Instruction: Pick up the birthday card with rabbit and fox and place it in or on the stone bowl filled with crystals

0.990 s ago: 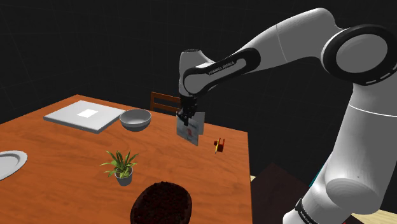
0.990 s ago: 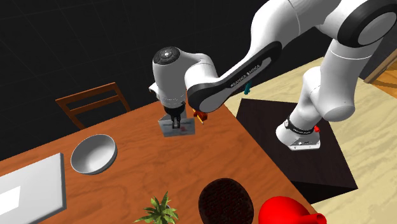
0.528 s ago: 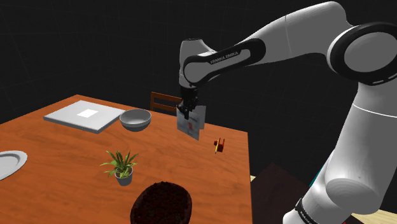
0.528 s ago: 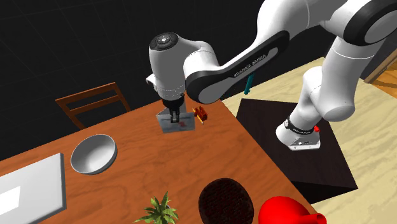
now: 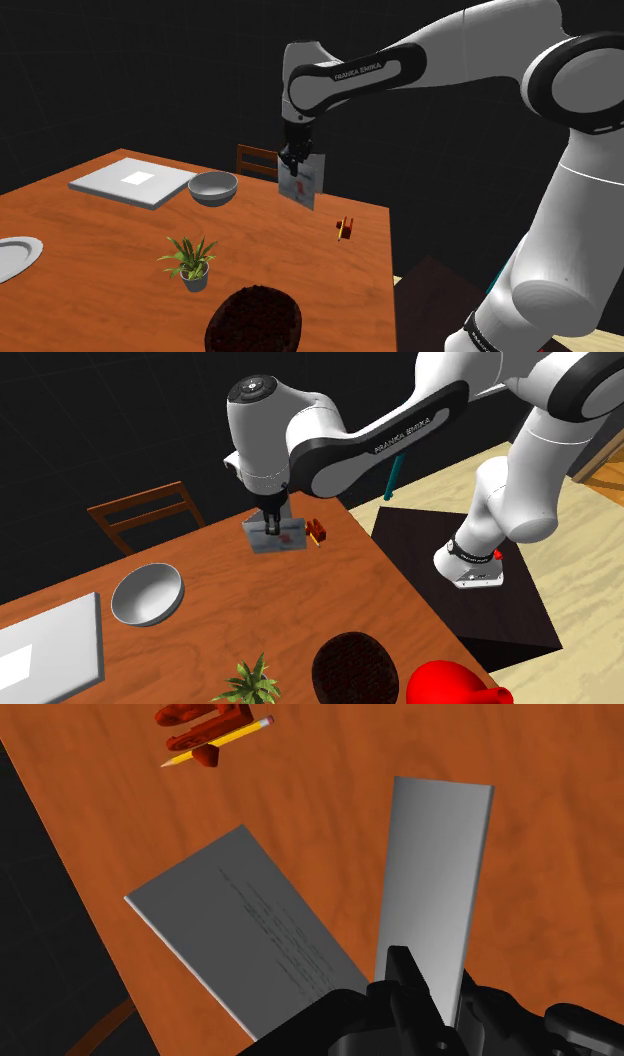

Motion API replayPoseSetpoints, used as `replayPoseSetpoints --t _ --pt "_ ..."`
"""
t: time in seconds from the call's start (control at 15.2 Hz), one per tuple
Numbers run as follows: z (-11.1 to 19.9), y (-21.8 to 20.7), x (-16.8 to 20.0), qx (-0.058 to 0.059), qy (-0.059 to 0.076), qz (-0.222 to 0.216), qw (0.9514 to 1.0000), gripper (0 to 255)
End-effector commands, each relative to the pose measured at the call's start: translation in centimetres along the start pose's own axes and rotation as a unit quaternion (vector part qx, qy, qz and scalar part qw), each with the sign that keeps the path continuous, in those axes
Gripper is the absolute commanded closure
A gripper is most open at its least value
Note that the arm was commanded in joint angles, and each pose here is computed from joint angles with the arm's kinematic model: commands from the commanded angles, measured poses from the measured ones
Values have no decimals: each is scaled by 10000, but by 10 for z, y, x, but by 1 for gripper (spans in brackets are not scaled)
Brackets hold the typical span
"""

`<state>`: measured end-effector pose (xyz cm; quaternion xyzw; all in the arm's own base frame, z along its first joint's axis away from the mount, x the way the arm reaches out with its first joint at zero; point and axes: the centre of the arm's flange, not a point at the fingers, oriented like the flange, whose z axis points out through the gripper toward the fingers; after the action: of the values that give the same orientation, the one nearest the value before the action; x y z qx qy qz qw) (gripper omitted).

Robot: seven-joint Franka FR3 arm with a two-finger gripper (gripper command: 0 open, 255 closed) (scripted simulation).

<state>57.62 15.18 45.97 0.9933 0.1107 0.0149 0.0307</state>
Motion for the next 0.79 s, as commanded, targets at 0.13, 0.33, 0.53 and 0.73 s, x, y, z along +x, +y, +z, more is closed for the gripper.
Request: replayPoseSetpoints --t 0.13,0.33,0.53,0.73 --pt "-11 -33 -20 0 -1 0 10000 255" --pt "-18 -68 -38 0 -1 0 10000 255" --pt "-26 -102 -57 0 -1 0 10000 255" --pt "-33 -136 -75 0 -1 0 10000 255"
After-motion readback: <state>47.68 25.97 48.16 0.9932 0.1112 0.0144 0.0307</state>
